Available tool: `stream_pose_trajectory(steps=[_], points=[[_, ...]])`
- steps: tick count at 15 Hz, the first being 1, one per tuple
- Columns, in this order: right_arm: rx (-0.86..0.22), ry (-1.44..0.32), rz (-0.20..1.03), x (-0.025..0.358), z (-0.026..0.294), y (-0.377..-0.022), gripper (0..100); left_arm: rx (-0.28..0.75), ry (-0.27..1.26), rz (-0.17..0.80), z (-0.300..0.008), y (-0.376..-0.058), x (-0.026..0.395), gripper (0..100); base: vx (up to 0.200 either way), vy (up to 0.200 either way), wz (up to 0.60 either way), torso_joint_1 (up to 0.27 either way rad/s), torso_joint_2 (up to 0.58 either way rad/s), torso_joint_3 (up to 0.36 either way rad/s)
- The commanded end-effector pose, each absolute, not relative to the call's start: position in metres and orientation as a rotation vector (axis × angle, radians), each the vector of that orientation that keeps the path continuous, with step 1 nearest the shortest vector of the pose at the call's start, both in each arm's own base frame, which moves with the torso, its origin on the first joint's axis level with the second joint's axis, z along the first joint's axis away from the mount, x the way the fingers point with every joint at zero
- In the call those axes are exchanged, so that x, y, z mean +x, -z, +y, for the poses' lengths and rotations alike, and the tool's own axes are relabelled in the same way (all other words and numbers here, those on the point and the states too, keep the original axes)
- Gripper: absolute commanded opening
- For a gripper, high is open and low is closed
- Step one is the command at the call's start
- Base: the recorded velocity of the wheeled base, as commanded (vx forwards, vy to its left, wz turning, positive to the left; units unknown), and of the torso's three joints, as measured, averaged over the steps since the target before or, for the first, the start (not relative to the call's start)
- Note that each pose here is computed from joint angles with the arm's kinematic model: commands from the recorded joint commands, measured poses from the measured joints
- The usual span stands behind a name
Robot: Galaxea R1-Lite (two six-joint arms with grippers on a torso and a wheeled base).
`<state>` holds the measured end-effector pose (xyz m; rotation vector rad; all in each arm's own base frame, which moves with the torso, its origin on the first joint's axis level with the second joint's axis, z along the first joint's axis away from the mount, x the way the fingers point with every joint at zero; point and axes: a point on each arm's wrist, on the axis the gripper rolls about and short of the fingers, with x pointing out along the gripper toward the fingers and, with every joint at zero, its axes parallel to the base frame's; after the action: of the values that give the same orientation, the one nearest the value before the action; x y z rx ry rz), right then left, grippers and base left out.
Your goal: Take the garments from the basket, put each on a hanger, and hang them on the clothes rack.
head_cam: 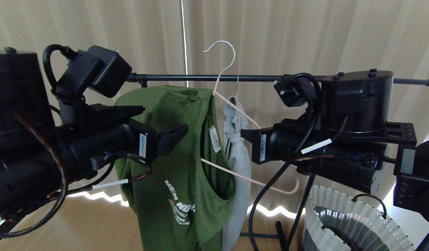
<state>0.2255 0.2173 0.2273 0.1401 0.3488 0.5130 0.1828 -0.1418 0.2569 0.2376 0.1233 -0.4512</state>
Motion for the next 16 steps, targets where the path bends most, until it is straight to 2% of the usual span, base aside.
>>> stream_pose_trajectory(steps=[1,4,7,11,16], points=[[0.119,-0.469,0.318,0.230,0.198,-0.232,0,0.255,0.452,0.103,-0.132,-0.257,0.171,100,0.000,0.000,0.00,0.000,0.00,0.000],[-0.015,-0.420,0.207,0.241,0.157,-0.229,0,0.279,0.504,-0.018,-0.127,-0.254,0.174,100,0.000,0.000,0.00,0.000,0.00,0.000],[-0.080,-0.471,0.176,0.229,0.144,-0.221,0,0.338,0.522,-0.068,-0.125,-0.254,0.175,100,0.000,0.000,0.00,0.000,0.00,0.000],[-0.090,-0.500,0.167,0.225,0.146,-0.220,0,0.462,0.635,-0.128,-0.131,-0.255,0.179,100,0.000,0.000,0.00,0.000,0.00,0.000],[-0.106,-0.608,0.158,0.211,0.161,-0.221,0,0.557,0.618,-0.128,-0.141,-0.253,0.203,100,0.000,0.000,0.00,0.000,0.00,0.000]])
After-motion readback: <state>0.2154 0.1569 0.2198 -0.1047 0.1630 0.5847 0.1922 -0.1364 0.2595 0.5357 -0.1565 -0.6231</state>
